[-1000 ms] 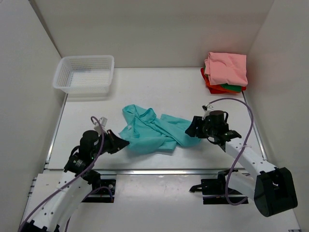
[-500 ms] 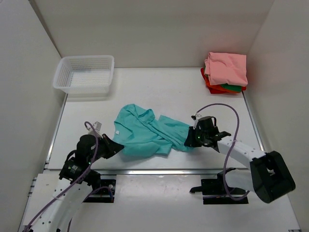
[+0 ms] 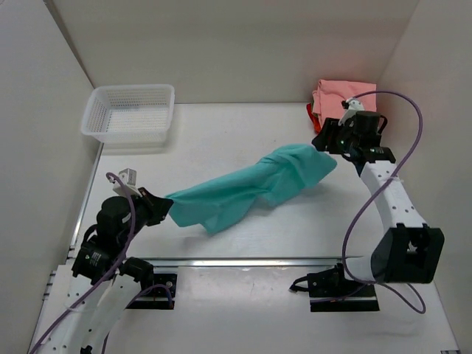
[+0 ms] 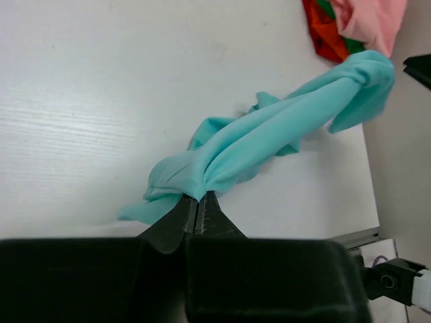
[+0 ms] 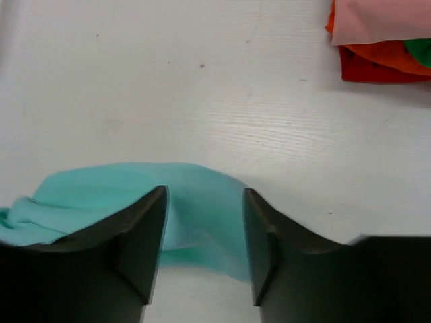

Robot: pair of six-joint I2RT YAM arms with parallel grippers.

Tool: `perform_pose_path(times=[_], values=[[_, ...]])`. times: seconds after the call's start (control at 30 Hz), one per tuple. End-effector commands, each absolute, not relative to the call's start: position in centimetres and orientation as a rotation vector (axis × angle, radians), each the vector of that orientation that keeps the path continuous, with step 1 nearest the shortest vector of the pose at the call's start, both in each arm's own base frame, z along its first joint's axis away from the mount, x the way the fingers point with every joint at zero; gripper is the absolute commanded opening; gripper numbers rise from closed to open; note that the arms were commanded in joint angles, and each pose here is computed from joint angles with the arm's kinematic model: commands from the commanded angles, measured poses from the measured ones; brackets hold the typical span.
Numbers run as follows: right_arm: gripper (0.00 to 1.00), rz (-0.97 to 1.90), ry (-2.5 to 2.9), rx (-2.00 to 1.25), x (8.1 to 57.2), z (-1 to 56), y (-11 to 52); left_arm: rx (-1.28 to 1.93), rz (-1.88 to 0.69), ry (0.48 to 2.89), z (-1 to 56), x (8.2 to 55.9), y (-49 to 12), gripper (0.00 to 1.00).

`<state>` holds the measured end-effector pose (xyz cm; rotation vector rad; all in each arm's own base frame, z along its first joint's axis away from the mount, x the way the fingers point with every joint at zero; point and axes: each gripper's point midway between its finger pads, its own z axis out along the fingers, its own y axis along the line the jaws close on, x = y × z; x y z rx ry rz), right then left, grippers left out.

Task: Fold and stack the t-shirts
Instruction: Flatten out the tshirt

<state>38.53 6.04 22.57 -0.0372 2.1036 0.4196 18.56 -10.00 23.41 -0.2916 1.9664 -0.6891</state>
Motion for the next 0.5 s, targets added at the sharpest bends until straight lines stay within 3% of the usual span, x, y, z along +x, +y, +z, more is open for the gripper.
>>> perform_pose_path(times=[0.0, 0.03, 0.07, 0.2, 0.23, 0.27, 0.3, 0.33, 0.47], values=[[0.55, 0.367, 2.158, 0.014, 40.3, 20.8, 4.4, -0.302, -0.697, 2.018, 21.0, 18.6, -10.3, 0.0], [0.67, 0.322, 2.153, 0.038, 40.4, 20.9, 3.8, -0.303, -0.693, 2.03, 20.2, 18.6, -10.3, 0.0], [0.69, 0.29, 2.149, 0.041, 40.4, 20.8, 3.5, -0.297, -0.707, 2.037, 20.0, 18.4, -10.5, 0.0], [0.61, 0.338, 2.214, 0.049, 36.7, 17.5, 6.6, -0.316, -0.683, 2.067, 18.2, 18.2, -10.2, 0.0], [0.55, 0.347, 2.265, 0.035, 34.8, 15.2, 7.6, -0.313, -0.687, 2.068, 17.9, 18.2, -10.3, 0.0], [0.32, 0.442, 2.319, 0.051, 32.2, 12.7, 10.2, -0.316, -0.694, 2.071, 17.6, 18.2, -10.4, 0.0], [0.26, 0.504, 2.344, 0.054, 30.5, 11.2, 11.6, -0.314, -0.691, 2.079, 17.4, 18.2, -10.4, 0.0], [0.26, 0.552, 2.371, 0.058, 28.8, 9.6, 12.7, -0.316, -0.687, 2.087, 17.0, 18.2, -10.3, 0.0], [0.43, 0.693, 2.425, 0.068, 24.8, 5.6, 15.6, -0.315, -0.681, 2.093, 16.4, 18.2, -10.3, 0.0]])
